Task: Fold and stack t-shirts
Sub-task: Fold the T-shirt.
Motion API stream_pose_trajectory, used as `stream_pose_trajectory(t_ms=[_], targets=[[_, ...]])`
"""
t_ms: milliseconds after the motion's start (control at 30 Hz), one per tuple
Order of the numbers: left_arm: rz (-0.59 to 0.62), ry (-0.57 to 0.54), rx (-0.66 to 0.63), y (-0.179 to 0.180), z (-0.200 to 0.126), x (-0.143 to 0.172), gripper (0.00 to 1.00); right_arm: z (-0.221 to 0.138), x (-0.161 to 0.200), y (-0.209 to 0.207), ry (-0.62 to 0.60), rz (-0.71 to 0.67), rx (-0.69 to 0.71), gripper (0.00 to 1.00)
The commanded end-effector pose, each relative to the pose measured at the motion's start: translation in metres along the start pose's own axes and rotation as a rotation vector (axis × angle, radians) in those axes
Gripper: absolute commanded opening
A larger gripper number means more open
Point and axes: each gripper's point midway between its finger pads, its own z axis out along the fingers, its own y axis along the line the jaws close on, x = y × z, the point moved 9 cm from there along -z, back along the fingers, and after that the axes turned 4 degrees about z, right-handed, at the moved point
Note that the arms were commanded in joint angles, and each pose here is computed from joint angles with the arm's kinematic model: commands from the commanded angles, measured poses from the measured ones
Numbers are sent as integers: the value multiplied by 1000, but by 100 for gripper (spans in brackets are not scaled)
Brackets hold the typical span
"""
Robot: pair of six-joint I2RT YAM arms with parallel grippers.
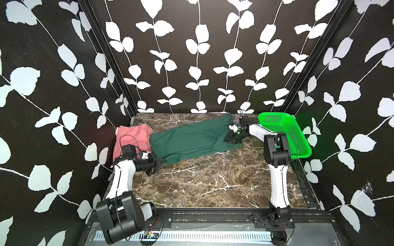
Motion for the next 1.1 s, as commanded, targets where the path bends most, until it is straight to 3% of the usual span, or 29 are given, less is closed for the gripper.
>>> stream_pose_trajectory(t_ms=[0,300,367,500,667,767,1067], targets=[[-27,5,-12,11,2,12,43,34,23,-36,125,80,120,29],[-58,-12,-26,29,9,23,43,34,24,-35,149,61,114,29],[-37,-41,-114,31,3,27,40,34,24,-36,153,59,113,29],[17,-151,-460,46,-22,42,34,33,26,-36,160,50,113,29],[27,-347,-598,48,-42,46,35,34,26,-35,165,46,107,29],[-11,-401,-619,50,-45,44,39,34,25,-35,168,45,104,29],[-125,-367,-501,75,-4,9,42,35,26,-35,184,49,93,29]])
